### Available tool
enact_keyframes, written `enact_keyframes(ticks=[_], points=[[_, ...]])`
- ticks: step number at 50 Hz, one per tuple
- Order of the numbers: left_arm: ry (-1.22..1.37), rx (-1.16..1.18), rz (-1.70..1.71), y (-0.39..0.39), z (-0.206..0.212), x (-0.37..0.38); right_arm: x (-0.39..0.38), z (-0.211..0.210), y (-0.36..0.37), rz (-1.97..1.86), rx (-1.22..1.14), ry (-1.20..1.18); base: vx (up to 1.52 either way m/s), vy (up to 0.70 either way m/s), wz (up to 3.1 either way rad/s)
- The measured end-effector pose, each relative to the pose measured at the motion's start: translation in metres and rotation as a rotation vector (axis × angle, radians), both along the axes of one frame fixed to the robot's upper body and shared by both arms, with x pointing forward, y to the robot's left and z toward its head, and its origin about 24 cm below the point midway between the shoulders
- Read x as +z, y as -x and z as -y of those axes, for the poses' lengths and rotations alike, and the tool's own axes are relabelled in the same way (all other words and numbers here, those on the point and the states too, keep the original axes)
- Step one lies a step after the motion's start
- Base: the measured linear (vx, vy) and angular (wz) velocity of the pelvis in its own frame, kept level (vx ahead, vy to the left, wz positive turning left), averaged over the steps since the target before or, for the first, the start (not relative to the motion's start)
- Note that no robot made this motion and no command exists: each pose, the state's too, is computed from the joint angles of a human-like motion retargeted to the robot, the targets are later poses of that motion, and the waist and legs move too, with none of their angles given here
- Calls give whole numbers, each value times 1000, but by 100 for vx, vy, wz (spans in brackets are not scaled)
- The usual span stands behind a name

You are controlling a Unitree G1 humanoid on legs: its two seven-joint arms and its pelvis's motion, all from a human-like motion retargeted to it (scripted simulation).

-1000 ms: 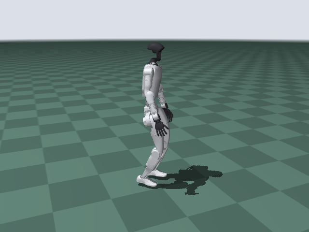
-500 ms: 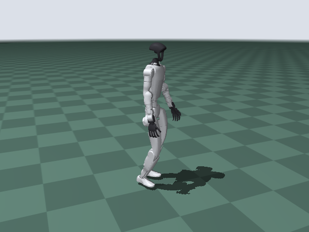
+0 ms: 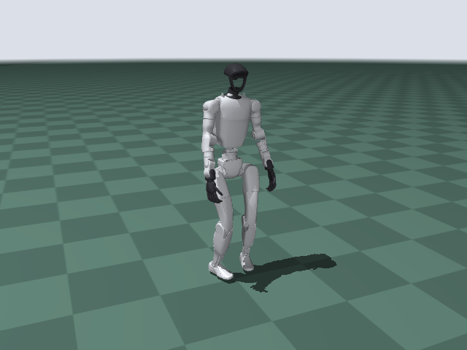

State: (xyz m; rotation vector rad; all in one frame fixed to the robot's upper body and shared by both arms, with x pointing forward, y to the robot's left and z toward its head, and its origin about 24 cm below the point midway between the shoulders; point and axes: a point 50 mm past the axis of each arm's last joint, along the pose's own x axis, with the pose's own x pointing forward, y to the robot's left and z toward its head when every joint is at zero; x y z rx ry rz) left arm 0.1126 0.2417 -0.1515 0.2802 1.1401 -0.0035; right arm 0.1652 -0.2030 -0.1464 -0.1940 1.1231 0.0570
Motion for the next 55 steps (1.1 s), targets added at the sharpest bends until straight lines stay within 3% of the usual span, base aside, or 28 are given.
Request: enact_keyframes(ticks=[10,21,32,44,55], points=[[-124,32,-38,13,-40,7,13,-23,-29,155,56,-13,-1,1,-233],[-229,140,72,-7,-72,27,-4,15,19,23,-78,119,12,-3,-165],[-171,177,163,-27,-57,28,-12,32,56,-56,-151,166,25,-4,-82],[-116,114,184,-29,-35,24,-12,15,48,-25,-63,148,30,-3,-74],[-117,25,119,-20,-20,14,-6,27,39,23,-53,178,39,8,26]])
